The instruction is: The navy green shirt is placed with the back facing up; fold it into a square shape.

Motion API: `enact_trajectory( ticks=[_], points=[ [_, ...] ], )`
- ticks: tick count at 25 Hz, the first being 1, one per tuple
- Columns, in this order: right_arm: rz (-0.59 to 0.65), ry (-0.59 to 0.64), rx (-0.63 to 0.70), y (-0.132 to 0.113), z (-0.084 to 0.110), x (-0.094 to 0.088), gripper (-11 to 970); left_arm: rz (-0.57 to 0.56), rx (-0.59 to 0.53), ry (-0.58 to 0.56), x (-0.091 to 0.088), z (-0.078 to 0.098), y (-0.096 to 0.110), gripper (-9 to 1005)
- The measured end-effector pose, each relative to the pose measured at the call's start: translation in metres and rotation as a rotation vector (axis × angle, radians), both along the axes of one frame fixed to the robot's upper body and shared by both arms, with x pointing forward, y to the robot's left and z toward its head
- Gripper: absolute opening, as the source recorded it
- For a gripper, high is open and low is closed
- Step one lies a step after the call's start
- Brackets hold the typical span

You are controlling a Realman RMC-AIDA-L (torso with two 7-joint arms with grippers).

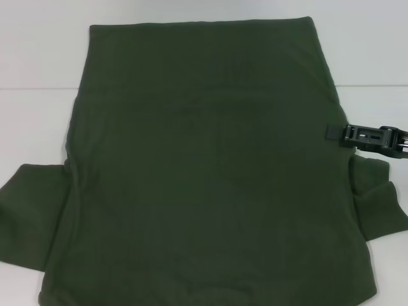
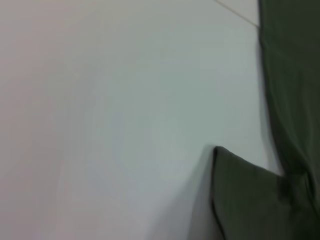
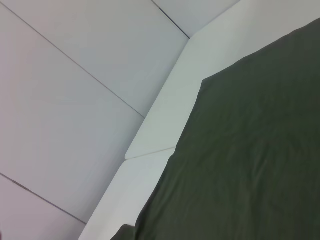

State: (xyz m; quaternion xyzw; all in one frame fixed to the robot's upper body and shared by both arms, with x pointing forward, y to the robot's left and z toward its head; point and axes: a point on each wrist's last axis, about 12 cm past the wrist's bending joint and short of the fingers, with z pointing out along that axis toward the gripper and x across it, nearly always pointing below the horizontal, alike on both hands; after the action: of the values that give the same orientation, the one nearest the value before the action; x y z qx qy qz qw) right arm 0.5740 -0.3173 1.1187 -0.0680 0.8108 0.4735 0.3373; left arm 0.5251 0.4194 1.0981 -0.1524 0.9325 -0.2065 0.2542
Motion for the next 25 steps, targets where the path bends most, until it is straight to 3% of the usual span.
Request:
enact_trajectory(
  ticks=[6,20,25],
  points=[
    [-0.008,-0.002,0.005,-0.001,0.0,0.0,884,0.041,0.005,0.004,0.001,0.003,0.005,3],
    [-0.013,-0.007,0.007,-0.002,0.002,0.002,883,0.069,-0.024,0.03,-0.015,-0.004,0.005,2],
    [-0.016,-0.008,0.007,-0.002,0.002,0.002,884,0.015,-0.053,0.01,-0.004,0.012,0.001,2]
  ],
)
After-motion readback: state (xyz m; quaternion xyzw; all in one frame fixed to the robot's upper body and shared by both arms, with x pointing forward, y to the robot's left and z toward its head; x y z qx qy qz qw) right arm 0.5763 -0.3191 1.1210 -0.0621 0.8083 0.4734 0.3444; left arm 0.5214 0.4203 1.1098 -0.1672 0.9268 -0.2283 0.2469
